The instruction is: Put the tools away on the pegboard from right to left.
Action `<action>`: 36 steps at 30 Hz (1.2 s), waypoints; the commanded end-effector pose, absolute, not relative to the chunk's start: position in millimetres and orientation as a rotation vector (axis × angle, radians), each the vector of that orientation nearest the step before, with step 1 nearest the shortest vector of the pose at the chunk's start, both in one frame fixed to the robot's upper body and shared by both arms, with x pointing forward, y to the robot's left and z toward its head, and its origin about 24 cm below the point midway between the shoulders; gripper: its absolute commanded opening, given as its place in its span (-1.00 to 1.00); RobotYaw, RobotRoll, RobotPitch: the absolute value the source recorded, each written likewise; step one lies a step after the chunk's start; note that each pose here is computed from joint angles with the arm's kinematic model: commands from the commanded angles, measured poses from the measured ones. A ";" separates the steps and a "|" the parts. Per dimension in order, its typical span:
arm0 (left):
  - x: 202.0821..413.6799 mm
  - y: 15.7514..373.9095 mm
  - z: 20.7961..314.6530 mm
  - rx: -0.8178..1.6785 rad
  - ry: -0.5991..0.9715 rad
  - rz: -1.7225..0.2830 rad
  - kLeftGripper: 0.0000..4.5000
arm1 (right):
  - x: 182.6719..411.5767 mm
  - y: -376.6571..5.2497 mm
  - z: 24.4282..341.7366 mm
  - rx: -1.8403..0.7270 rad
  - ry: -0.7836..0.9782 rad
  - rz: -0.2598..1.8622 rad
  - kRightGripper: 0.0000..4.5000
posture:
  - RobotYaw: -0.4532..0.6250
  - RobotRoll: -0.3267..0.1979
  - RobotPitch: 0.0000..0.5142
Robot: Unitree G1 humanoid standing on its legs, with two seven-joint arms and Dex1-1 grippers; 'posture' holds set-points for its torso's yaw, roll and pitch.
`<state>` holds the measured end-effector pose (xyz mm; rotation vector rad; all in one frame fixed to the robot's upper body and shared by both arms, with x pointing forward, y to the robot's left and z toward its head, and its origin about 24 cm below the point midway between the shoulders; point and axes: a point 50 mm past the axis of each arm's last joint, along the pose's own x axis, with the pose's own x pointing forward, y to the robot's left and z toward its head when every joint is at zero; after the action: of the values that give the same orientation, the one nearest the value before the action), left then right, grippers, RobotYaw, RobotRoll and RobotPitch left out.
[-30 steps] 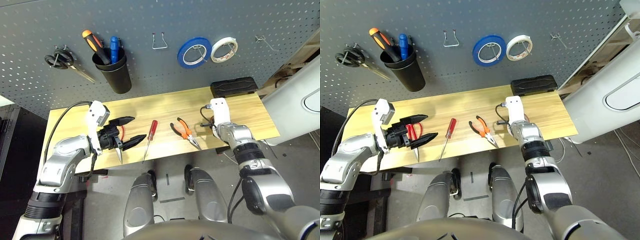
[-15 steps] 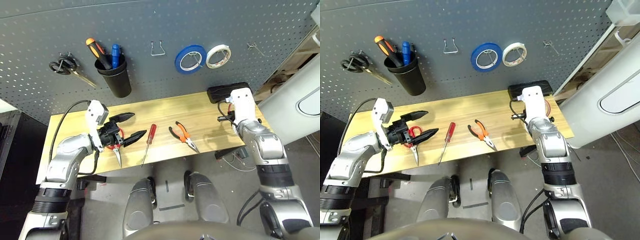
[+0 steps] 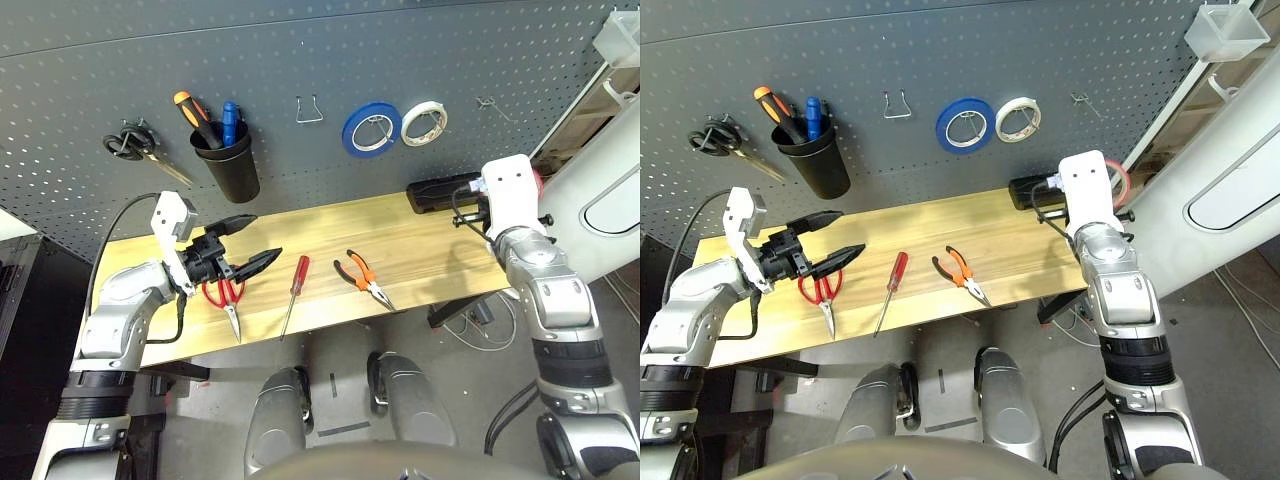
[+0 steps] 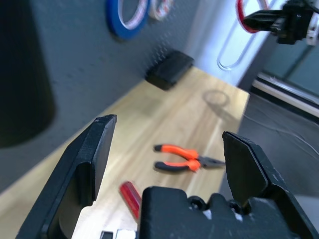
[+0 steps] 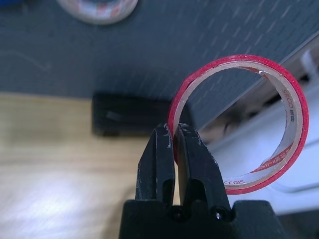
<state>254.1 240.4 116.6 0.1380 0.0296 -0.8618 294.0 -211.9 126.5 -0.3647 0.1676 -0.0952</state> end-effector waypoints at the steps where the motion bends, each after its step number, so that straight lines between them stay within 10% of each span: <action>1: 251.2 248.2 128.5 0.149 0.007 -0.850 1.00 | 293.8 -218.2 140.5 -0.401 0.084 -0.094 -0.99 | -0.40 0.25 -0.69; 36: 268.4 228.5 161.3 0.053 -0.146 -0.847 1.00 | 396.5 -242.7 142.5 -0.315 0.132 0.034 -0.99 | -0.32 0.25 -0.61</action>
<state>268.4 234.5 158.8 0.0612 -0.1392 -0.8242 395.4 -243.0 149.1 -0.3100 0.1097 0.0252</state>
